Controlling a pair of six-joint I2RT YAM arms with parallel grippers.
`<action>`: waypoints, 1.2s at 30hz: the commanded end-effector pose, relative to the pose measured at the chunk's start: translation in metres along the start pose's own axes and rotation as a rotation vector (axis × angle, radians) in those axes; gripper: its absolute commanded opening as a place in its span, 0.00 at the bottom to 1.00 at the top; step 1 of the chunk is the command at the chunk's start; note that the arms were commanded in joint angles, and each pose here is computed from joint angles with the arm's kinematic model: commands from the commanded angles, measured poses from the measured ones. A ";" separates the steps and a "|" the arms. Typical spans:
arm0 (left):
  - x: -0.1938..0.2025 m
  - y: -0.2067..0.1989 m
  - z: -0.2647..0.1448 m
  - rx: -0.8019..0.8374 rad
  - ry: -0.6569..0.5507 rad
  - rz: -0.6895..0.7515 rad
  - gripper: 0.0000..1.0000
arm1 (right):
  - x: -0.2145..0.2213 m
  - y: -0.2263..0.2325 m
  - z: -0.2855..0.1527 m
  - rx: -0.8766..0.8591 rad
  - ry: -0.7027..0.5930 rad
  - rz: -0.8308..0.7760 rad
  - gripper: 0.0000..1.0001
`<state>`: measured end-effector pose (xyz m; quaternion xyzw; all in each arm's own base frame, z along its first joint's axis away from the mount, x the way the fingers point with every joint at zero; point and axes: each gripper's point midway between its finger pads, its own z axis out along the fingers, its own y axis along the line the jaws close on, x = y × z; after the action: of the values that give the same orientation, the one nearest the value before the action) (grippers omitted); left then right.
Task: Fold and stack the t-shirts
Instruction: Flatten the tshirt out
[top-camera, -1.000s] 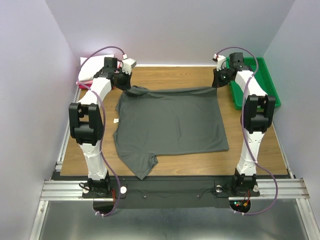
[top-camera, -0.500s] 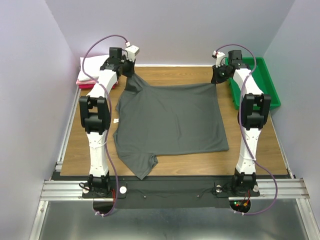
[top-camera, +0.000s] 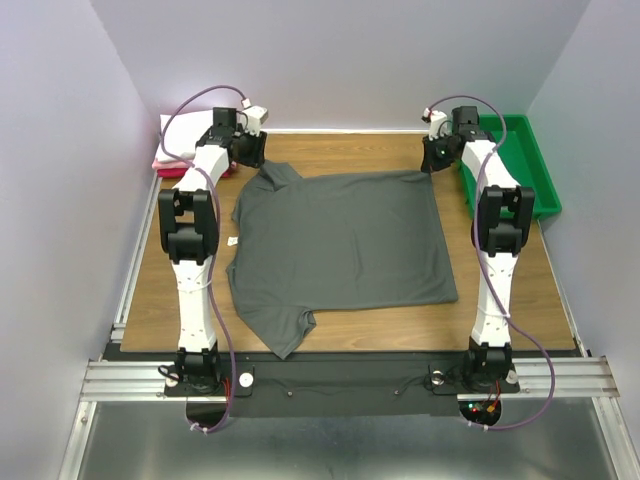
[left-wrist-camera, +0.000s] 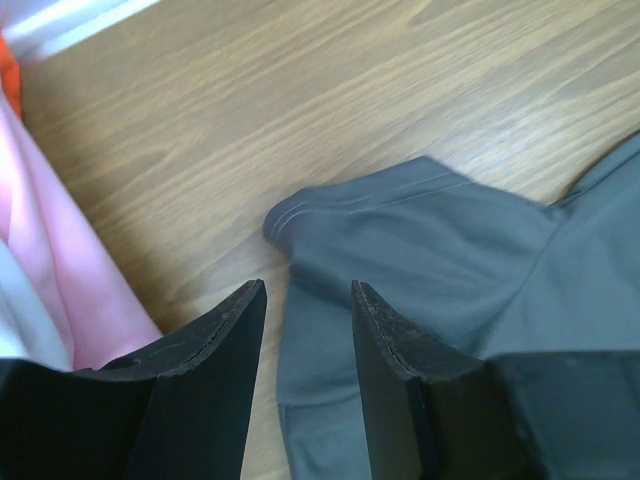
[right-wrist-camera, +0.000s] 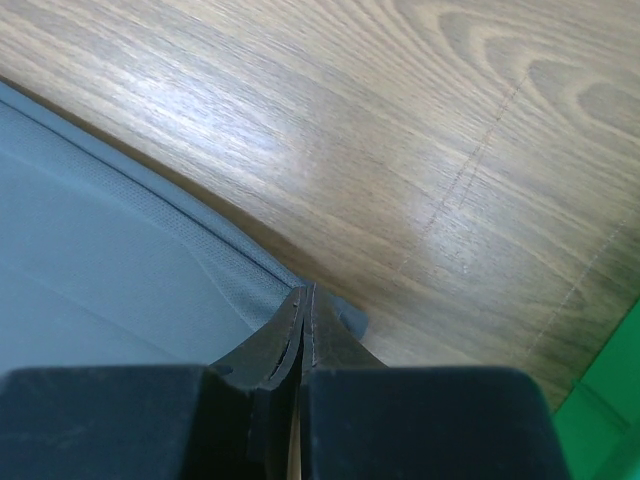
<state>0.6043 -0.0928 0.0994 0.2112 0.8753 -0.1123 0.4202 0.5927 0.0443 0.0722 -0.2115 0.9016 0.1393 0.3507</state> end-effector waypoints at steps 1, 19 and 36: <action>-0.018 0.005 -0.019 -0.027 -0.029 0.023 0.51 | -0.021 -0.012 -0.005 0.035 -0.060 -0.020 0.01; 0.026 0.007 0.016 -0.005 0.082 -0.012 0.46 | -0.016 -0.019 0.003 0.052 -0.049 -0.022 0.01; 0.008 0.006 0.018 0.024 0.034 -0.005 0.00 | -0.019 -0.020 0.002 0.057 -0.053 -0.024 0.01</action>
<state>0.6064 -0.0864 0.0379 0.2077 0.9009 -0.1099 0.3650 0.5976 0.0407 0.0574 -0.2078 0.9062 0.1311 0.3440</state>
